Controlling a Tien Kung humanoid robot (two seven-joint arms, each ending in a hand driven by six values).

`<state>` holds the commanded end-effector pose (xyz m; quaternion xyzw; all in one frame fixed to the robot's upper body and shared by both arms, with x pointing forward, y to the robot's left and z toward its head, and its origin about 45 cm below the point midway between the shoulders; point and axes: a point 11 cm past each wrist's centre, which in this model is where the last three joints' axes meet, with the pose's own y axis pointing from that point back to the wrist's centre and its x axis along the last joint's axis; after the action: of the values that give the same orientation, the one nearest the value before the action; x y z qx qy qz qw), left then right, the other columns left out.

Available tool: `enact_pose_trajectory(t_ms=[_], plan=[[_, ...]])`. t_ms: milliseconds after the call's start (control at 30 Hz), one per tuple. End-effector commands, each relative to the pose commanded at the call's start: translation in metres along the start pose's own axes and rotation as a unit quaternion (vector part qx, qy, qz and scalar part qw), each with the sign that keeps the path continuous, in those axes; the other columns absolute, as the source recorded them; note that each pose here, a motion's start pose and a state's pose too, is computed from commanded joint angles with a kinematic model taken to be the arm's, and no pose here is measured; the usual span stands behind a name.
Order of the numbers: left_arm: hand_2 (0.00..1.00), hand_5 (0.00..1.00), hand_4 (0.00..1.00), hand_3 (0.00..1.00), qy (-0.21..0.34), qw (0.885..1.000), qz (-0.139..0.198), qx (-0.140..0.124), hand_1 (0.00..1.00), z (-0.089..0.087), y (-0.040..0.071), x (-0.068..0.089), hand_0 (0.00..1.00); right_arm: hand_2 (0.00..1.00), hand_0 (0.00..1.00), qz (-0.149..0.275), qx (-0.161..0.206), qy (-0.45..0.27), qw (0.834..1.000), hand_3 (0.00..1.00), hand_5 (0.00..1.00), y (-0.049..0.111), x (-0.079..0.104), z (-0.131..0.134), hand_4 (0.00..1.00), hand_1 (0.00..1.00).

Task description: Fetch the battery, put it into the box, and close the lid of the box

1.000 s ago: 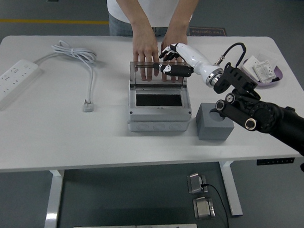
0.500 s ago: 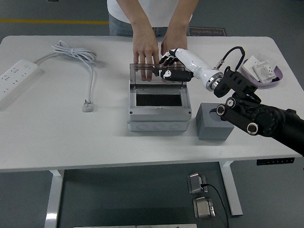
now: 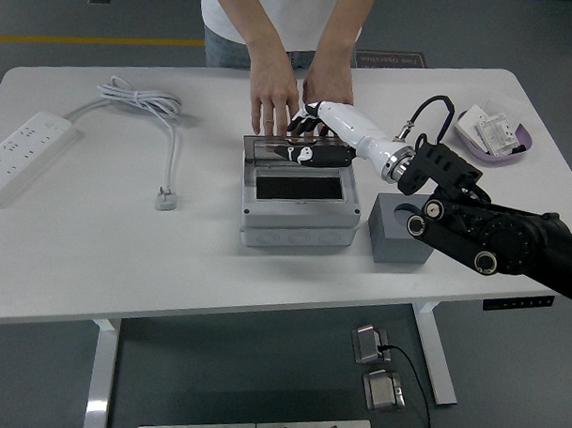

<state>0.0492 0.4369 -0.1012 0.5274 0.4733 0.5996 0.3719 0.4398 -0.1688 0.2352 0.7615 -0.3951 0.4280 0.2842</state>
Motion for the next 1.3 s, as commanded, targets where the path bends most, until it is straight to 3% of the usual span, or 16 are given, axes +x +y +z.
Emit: enact_pose_trajectory(t_ms=[300, 833, 1300], plan=[[0.692, 0.208, 0.624, 0.621, 0.001, 1.0, -0.001, 0.0, 0.729, -0.001, 0.0, -0.001, 0.662, 0.635, 0.446, -0.014, 0.002, -0.002, 1.0, 0.651, 0.732, 0.012, -0.011, -0.002, 0.869, 0.651], [0.692, 0.207, 0.624, 0.622, 0.0, 1.0, -0.001, 0.002, 0.729, -0.002, 0.0, -0.001, 0.66, 0.626, 0.423, -0.025, -0.008, -0.013, 1.0, 0.654, 0.727, 0.019, -0.023, 0.004, 0.865, 0.646], [0.693, 0.206, 0.624, 0.622, 0.0, 1.0, 0.0, 0.003, 0.729, -0.002, 0.0, 0.0, 0.66, 0.623, 0.416, 0.017, -0.016, 0.003, 1.0, 0.653, 0.725, 0.027, 0.011, 0.007, 0.863, 0.647]])
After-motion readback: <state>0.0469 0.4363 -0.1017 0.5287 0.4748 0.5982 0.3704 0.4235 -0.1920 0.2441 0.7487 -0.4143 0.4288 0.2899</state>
